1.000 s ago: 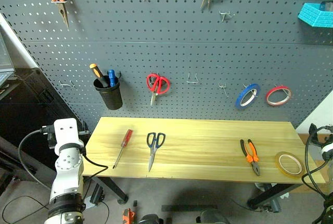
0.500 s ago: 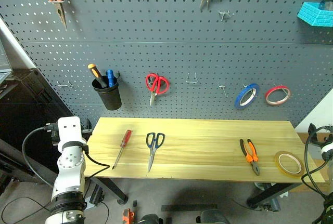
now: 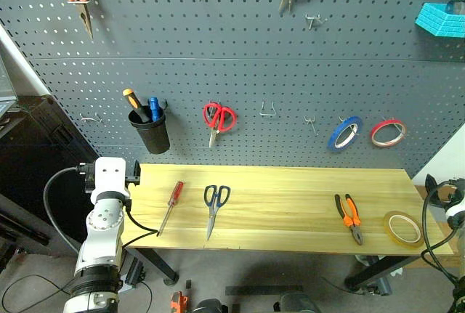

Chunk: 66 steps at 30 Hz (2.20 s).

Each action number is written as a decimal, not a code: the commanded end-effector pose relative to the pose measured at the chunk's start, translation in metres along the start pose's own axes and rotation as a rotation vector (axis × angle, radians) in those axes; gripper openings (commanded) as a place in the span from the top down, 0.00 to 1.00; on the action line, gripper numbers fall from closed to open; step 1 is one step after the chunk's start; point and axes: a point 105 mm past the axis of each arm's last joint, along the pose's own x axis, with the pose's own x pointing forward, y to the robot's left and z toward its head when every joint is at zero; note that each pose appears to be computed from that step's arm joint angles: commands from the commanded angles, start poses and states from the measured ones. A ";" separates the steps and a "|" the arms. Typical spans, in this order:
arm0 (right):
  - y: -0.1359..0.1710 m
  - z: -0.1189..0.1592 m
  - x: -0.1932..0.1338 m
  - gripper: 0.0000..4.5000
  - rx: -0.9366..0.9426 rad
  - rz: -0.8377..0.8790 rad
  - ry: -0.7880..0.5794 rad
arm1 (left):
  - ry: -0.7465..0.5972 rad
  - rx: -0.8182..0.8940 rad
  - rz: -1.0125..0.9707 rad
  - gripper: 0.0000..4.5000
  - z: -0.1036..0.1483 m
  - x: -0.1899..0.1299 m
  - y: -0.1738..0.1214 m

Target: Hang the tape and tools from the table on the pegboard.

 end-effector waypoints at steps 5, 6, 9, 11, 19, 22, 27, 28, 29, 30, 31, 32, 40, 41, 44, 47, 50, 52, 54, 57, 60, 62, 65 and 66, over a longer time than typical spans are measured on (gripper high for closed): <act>-0.002 0.016 0.000 0.00 -0.019 -0.004 -0.050 | -0.098 0.000 -0.022 0.01 0.030 0.007 -0.004; -0.002 0.015 -0.001 0.00 -0.020 -0.005 -0.048 | -0.101 0.000 -0.029 0.01 0.031 0.007 -0.005; -0.001 0.013 -0.003 0.00 -0.029 0.000 -0.040 | -0.109 0.004 -0.045 0.01 0.034 0.008 -0.008; 0.003 0.012 -0.005 0.00 -0.058 0.026 -0.028 | -0.122 0.011 -0.060 0.01 0.038 0.007 -0.010; 0.055 0.001 -0.025 0.00 -0.129 0.272 0.065 | -0.150 -0.008 -0.226 0.01 0.054 -0.018 -0.039; 0.078 -0.005 -0.037 0.00 -0.110 0.355 0.142 | -0.160 -0.019 -0.491 0.01 0.064 -0.043 -0.084; 0.093 -0.005 -0.041 0.00 -0.108 0.399 0.205 | -0.198 0.001 -0.822 0.01 0.091 -0.069 -0.137; 0.094 -0.005 -0.039 0.00 -0.102 0.400 0.220 | -0.208 0.001 -0.855 0.01 0.096 -0.072 -0.143; 0.095 -0.007 -0.039 0.00 -0.108 0.410 0.241 | -0.205 -0.009 -0.891 0.01 0.101 -0.075 -0.149; 0.096 -0.008 -0.038 0.00 -0.117 0.416 0.255 | -0.204 -0.021 -0.939 0.01 0.106 -0.079 -0.155; 0.095 -0.010 -0.036 0.00 -0.119 0.412 0.272 | -0.217 -0.007 -0.981 0.01 0.112 -0.083 -0.161; 0.092 -0.013 -0.034 0.00 -0.116 0.405 0.295 | -0.223 0.003 -1.019 0.01 0.117 -0.086 -0.166; 0.059 -0.027 -0.010 0.00 -0.095 0.279 0.424 | -0.190 0.004 -1.395 0.01 0.137 -0.125 -0.191; 0.058 -0.030 -0.009 0.00 -0.099 0.282 0.444 | -0.196 0.017 -1.413 0.01 0.139 -0.127 -0.192; 0.057 -0.040 -0.005 0.00 -0.124 0.301 0.500 | -0.222 0.059 -1.469 0.01 0.145 -0.134 -0.197; 0.056 -0.048 0.004 0.00 -0.144 0.314 0.537 | -0.263 0.098 -1.545 0.01 0.153 -0.144 -0.203; 0.055 -0.055 0.009 0.00 -0.168 0.322 0.576 | -0.296 0.129 -1.575 0.01 0.158 -0.149 -0.206; 0.054 -0.059 0.012 0.00 -0.145 0.324 0.609 | -0.334 0.153 -1.585 0.01 0.162 -0.152 -0.209; 0.054 -0.062 0.014 0.00 -0.126 0.332 0.645 | -0.360 0.172 -1.594 0.01 0.165 -0.154 -0.211; 0.052 -0.068 0.012 0.09 -0.141 0.346 0.705 | -0.389 0.175 -1.611 0.00 0.170 -0.157 -0.213; 0.055 -0.074 0.008 0.27 -0.131 0.380 0.756 | -0.397 0.184 -1.645 0.00 0.173 -0.161 -0.214; 0.059 -0.077 0.006 0.43 -0.127 0.400 0.769 | -0.402 0.206 -1.652 0.00 0.172 -0.162 -0.213; 0.066 -0.078 0.005 0.66 -0.113 0.428 0.773 | -0.407 0.216 -1.653 0.00 0.172 -0.161 -0.213; 0.068 -0.079 0.005 0.74 -0.110 0.432 0.771 | -0.411 0.216 -1.651 0.00 0.172 -0.160 -0.213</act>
